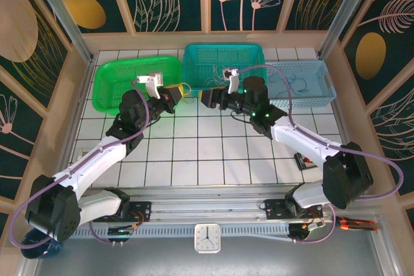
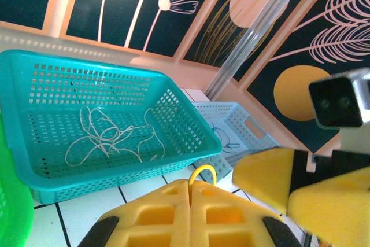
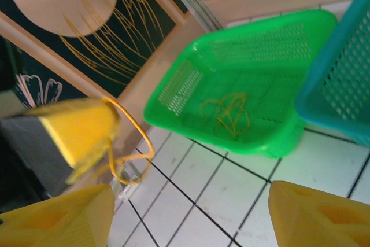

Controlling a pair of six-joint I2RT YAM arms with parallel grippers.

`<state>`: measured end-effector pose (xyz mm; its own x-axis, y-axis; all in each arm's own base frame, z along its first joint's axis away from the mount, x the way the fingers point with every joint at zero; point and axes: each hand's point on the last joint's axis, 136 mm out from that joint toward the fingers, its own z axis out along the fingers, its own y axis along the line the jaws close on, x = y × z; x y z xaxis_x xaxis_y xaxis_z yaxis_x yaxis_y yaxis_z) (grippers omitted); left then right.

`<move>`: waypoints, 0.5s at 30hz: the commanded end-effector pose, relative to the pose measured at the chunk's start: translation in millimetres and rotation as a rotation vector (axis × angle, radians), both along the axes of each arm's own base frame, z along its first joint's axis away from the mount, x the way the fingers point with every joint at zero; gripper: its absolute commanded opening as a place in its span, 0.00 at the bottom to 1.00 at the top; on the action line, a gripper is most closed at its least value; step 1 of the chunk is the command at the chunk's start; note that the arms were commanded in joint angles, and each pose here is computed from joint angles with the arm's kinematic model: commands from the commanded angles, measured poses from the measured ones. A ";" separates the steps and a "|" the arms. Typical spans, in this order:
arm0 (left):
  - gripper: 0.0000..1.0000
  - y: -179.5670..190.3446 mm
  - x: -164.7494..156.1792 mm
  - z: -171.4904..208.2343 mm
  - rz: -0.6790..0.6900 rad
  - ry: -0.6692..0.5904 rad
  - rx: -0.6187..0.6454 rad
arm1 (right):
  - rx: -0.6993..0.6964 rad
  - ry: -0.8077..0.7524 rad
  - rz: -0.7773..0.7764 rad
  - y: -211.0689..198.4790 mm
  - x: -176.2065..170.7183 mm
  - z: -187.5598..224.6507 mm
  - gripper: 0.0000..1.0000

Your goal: Untangle the cables

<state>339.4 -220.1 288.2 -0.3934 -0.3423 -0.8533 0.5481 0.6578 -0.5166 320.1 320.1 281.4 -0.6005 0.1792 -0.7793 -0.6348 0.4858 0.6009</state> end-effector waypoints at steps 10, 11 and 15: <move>0.00 -3.8 -0.1 5.8 -0.026 -0.032 -0.020 | 0.041 -0.044 0.051 39.4 11.3 24.6 0.73; 0.00 -4.0 0.2 6.3 -0.027 -0.032 -0.021 | 0.032 -0.039 0.055 43.7 11.2 20.7 0.73; 0.00 -4.6 0.8 8.3 -0.028 -0.034 -0.028 | -0.004 -0.010 0.033 49.1 16.8 -2.0 0.73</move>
